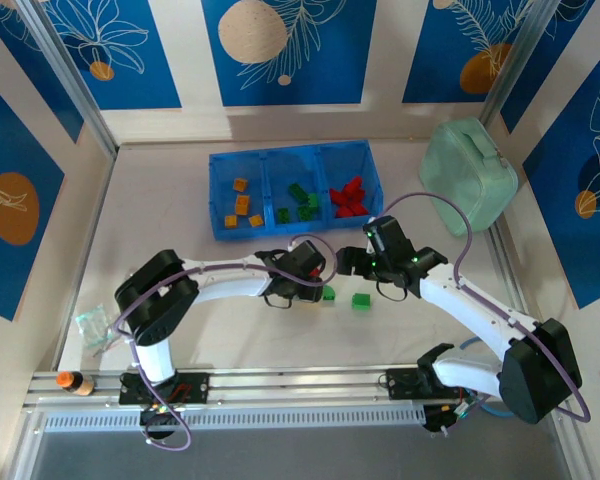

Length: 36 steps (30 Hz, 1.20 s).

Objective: Sort the legos into containers by color
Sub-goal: Pick up the lego from the center of the table, then place the lego in the container.

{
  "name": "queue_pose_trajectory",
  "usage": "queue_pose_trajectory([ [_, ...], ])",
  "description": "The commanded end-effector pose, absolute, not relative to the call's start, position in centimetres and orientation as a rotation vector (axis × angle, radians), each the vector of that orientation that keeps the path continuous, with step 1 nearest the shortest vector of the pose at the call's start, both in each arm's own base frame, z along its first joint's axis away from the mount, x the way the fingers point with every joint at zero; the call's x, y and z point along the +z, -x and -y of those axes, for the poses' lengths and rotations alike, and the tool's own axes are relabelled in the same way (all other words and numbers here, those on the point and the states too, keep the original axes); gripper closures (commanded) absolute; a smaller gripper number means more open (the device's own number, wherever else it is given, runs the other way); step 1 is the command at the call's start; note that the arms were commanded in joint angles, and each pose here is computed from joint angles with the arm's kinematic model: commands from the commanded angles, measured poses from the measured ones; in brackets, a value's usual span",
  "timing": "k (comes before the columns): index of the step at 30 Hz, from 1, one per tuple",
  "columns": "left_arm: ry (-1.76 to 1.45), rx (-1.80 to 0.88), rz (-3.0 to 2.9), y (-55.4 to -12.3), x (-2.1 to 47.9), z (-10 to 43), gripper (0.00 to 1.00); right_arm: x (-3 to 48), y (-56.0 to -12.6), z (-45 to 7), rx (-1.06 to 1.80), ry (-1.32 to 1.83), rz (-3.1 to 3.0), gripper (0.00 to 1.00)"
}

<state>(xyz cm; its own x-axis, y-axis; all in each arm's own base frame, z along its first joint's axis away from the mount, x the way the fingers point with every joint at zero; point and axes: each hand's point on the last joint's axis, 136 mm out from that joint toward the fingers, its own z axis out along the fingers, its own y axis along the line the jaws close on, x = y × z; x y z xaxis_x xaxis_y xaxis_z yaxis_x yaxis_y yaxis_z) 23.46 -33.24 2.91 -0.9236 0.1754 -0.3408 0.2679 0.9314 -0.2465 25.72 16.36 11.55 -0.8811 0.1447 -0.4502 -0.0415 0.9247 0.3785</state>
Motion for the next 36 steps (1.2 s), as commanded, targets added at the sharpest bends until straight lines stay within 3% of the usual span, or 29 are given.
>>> queue_pose_trajectory([
  [1, -0.328, -0.394, -2.818, -22.4, 1.5, 32.7, 0.53, 11.8, -25.6, -16.4, 0.559, -0.089, -2.586, 0.16],
  [10, -0.309, -0.373, -2.805, -22.1, 2.1, 31.5, 0.71, 12.1, -25.8, -16.5, 0.563, -0.091, -2.579, 0.17],
  [19, -0.306, -0.348, -2.716, -23.2, 6.4, 29.5, 0.77, 12.7, -26.0, -16.7, 0.567, -0.082, -2.571, 0.17],
  [29, -0.062, -0.315, -2.524, -31.9, 14.8, 20.2, 0.75, 12.7, -26.0, -16.8, 0.58, -0.075, -2.576, 0.17],
  [36, 0.019, -0.187, -2.534, -38.7, 15.1, 15.9, 0.75, 12.3, -25.4, -16.7, 0.581, -0.076, -2.59, 0.17],
])
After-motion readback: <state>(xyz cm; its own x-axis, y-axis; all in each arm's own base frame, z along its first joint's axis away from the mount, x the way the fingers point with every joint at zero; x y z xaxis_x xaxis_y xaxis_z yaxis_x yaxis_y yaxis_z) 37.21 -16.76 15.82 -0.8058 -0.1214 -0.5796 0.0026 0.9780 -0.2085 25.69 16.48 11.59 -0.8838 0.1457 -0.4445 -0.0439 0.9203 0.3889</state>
